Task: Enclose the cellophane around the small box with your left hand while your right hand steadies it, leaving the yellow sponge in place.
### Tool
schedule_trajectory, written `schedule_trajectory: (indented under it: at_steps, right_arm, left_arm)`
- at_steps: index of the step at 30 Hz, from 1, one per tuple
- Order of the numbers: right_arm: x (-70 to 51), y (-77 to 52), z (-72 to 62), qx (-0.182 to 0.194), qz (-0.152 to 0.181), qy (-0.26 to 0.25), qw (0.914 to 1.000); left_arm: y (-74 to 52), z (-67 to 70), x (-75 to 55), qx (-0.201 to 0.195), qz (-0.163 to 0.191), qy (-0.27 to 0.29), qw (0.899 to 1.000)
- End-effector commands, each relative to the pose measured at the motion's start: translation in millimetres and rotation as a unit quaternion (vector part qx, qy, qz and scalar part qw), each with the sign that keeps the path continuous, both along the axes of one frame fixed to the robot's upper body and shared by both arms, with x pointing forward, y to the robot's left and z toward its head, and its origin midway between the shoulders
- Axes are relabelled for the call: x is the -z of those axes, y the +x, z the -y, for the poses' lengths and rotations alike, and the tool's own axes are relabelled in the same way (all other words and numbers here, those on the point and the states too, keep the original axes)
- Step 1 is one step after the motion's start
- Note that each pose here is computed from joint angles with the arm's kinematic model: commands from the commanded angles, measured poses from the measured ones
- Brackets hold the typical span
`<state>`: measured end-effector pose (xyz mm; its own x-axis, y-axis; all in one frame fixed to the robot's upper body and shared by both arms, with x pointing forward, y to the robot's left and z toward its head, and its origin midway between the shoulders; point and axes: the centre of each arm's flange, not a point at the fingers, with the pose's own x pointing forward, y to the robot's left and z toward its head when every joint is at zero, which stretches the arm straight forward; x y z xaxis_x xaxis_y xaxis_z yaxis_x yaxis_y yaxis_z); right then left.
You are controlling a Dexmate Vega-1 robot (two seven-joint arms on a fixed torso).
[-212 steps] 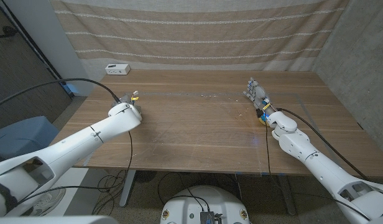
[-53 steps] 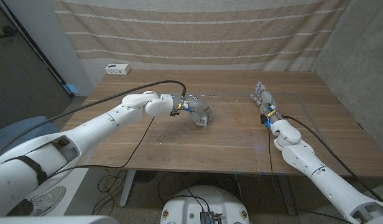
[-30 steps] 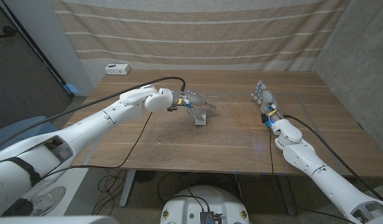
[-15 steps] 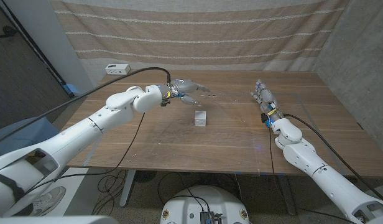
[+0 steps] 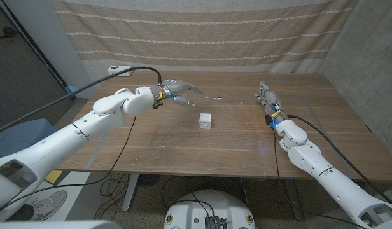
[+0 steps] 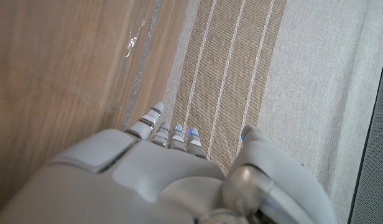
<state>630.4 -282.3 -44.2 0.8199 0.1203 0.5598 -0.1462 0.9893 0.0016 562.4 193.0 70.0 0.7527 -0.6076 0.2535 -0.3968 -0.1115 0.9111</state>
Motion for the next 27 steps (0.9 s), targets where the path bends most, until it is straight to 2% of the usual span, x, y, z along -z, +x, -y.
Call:
schedule_trajectory:
  at_steps: [1, 6, 14, 27]
  right_arm:
    - [-2.9, 6.3, -13.0, -0.012, -0.004, -0.011, 0.9999]
    - [-4.6, 8.5, -16.8, -0.018, -0.005, -0.015, 0.9997]
    - [-5.9, 8.6, -19.0, -0.021, -0.007, -0.020, 0.9996]
    - [-5.9, 14.7, -30.8, -0.031, -0.013, -0.030, 0.9990]
  left_arm:
    - [-11.9, -29.4, 2.9, -0.078, -0.005, -0.011, 0.997]
    - [-11.3, -34.7, 7.7, -0.122, -0.028, -0.005, 0.992]
    - [-15.5, -41.8, 18.8, -0.134, -0.064, 0.039, 0.988]
    - [-27.5, -50.7, 30.1, -0.161, -0.068, 0.123, 0.977]
